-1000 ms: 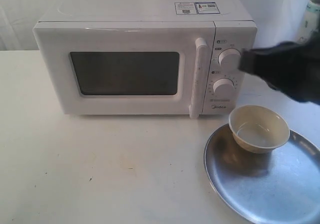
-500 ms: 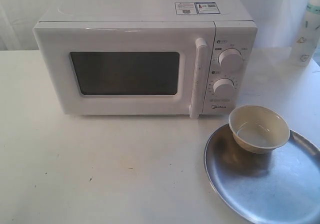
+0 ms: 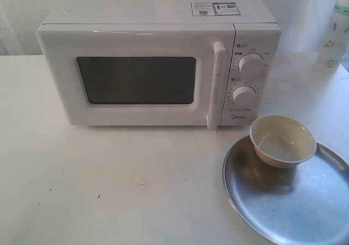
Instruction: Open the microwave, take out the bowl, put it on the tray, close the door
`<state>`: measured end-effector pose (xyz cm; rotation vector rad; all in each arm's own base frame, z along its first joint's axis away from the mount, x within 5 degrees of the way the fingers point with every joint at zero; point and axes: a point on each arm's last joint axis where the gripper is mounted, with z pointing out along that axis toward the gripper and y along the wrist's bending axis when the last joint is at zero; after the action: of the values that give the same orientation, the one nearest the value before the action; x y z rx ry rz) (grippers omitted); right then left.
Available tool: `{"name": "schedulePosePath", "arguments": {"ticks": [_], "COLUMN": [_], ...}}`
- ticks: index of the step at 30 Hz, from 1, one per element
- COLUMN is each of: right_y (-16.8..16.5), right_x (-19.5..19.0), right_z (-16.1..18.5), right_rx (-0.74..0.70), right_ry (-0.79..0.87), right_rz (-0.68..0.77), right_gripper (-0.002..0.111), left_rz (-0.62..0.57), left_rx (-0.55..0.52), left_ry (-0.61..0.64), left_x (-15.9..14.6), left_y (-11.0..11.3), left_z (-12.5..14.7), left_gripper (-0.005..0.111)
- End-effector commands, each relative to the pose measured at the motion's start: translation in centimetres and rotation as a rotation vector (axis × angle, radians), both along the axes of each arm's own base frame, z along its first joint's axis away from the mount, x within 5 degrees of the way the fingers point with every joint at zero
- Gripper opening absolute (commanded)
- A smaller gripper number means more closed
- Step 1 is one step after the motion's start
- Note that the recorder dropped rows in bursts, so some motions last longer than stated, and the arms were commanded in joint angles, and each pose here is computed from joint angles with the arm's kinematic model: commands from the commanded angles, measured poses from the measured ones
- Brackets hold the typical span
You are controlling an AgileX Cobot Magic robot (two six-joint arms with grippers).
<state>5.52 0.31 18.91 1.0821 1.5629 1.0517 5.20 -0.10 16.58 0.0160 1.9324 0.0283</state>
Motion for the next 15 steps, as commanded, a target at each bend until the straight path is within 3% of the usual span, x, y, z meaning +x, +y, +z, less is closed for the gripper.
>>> {"name": "schedulePosePath", "arguments": {"ticks": [1,4,6,7,10,13,15], "right_y": [-0.3,-0.4,-0.4,-0.3,-0.1,0.5,1.0], "right_x": [-0.1,-0.1,-0.1,-0.1,0.0,-0.1,-0.2], "right_z": [-0.8,-0.7,-0.7,-0.6,-0.3,-0.2,-0.3], "right_rx": [0.008,-0.133,-0.314,-0.518,-0.820,-1.351,-1.455], "right_ry": [0.065,0.045,0.023,-0.025,-0.098,-0.225,-0.283], "right_rz": [-0.036,-0.008,0.033,0.087,0.164,0.324,0.404], "right_gripper": [0.000,0.000,0.000,0.000,0.000,0.000,0.000], "left_rz": [-0.006,-0.006,-0.006,-0.006,-0.006,-0.006,-0.006], "left_rx": [-0.010,-0.010,-0.010,-0.010,-0.010,-0.010,-0.010], "left_ry": [-0.002,-0.002,-0.002,-0.002,-0.002,-0.002,-0.002], "left_x": [0.0,0.0,0.0,0.0,0.0,0.0,0.0], "left_y": [-0.1,-0.1,-0.1,-0.1,-0.1,-0.1,-0.1], "left_z": [0.1,0.1,0.1,0.1,0.1,0.1,0.1], "left_gripper": [0.000,0.000,0.000,0.000,0.000,0.000,0.000]}}
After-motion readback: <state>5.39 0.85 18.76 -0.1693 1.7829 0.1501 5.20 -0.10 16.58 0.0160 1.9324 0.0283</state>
